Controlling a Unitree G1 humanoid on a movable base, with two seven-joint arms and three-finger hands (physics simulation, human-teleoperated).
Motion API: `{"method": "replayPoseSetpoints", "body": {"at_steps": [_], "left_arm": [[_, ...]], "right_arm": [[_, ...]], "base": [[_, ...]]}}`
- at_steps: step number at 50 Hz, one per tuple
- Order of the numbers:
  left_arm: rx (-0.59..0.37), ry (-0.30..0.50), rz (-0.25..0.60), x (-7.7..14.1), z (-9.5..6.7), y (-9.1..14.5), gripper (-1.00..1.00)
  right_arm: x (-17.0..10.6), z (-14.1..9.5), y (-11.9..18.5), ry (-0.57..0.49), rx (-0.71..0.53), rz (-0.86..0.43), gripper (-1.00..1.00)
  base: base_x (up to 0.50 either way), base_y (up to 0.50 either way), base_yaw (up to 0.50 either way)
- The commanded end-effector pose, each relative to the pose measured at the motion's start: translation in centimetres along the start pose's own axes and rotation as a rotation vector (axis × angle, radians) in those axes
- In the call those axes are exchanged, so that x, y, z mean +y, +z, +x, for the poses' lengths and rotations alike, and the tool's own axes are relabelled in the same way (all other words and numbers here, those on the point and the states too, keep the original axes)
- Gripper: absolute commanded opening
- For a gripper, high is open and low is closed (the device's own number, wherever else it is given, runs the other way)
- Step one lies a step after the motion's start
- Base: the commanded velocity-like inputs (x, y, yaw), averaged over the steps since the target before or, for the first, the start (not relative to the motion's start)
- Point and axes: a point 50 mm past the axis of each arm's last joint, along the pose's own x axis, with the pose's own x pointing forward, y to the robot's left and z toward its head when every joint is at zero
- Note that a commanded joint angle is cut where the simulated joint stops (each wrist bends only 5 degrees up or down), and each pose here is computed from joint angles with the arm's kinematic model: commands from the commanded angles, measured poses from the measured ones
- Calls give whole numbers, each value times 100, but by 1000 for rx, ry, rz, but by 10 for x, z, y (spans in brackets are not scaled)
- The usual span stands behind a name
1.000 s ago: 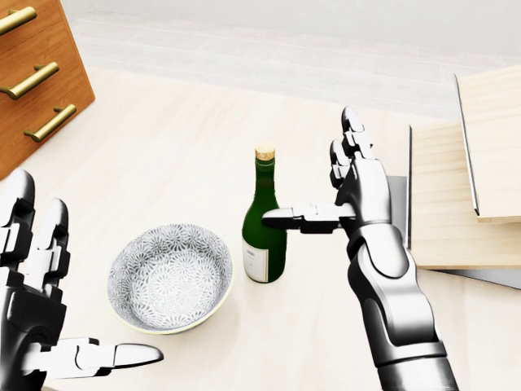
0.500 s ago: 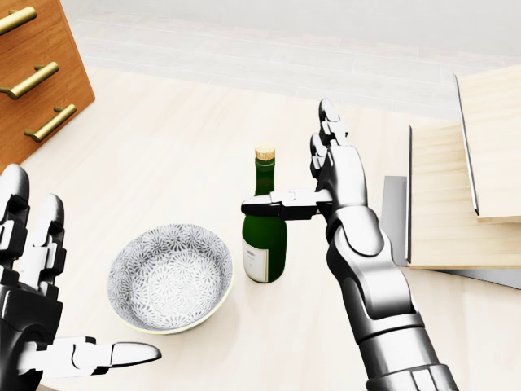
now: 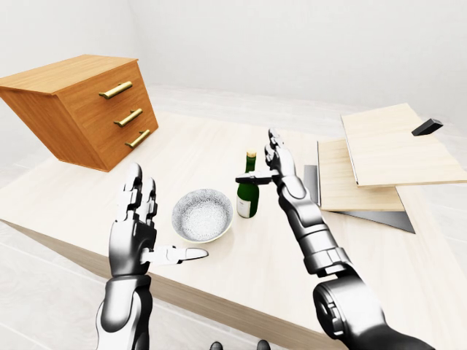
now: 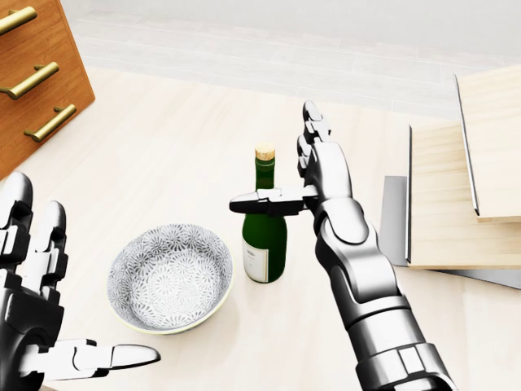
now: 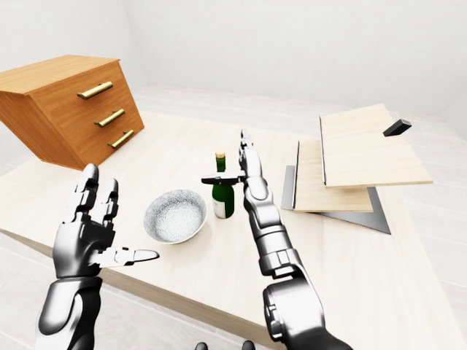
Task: Put the wine bottle on the wine rack.
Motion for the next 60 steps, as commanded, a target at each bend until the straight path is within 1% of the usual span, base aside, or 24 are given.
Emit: {"method": "replayPoseSetpoints", "body": {"at_steps": [1, 6, 16, 36, 38, 39, 40, 41, 42, 43, 45, 46, 47, 60], "left_arm": [[2, -3, 1, -1, 1, -1, 100], [1, -3, 0, -1, 1, -1, 100], [5, -7, -1, -2, 2, -2, 100], [10, -5, -9, -1, 0, -3, 100], [12, -2, -12, 0, 0, -3, 100], [21, -2, -16, -1, 0, -5, 100], [21, -3, -16, -1, 0, -5, 100], [29, -5, -15, -1, 0, -7, 100], [29, -5, -15, -1, 0, -7, 100], [31, -5, -16, -1, 0, -7, 100], [27, -4, -16, -1, 0, -7, 100], [27, -4, -16, -1, 0, -6, 100], [25, -4, -15, -1, 0, -6, 100], [21, -6, -15, -3, 1, -6, 100]], "right_arm": [[5, 6, 2, 16, 17, -1, 100], [6, 9, 6, 19, 12, 1, 100], [12, 14, 4, 30, 46, 2, 100], [20, 14, 0, 53, 67, -12, 100], [21, 14, 0, 55, 67, -12, 19], [22, 14, -1, 56, 68, -12, -46], [22, 14, -1, 56, 68, -12, -46], [22, 14, -2, 57, 69, -11, -69], [22, 14, -2, 57, 69, -11, -69], [22, 14, -3, 57, 69, -12, -76], [22, 14, -3, 58, 71, -12, -84], [22, 14, -4, 59, 71, -12, -90], [22, 14, -4, 58, 71, -12, -100], [21, 14, -4, 59, 70, -11, -100]], "base": [[0, 0, 0], [0, 0, 0], [0, 0, 0], [0, 0, 0], [0, 0, 0], [0, 0, 0], [0, 0, 0], [0, 0, 0], [0, 0, 0], [0, 0, 0], [0, 0, 0], [0, 0, 0], [0, 0, 0], [0, 0, 0]]}}
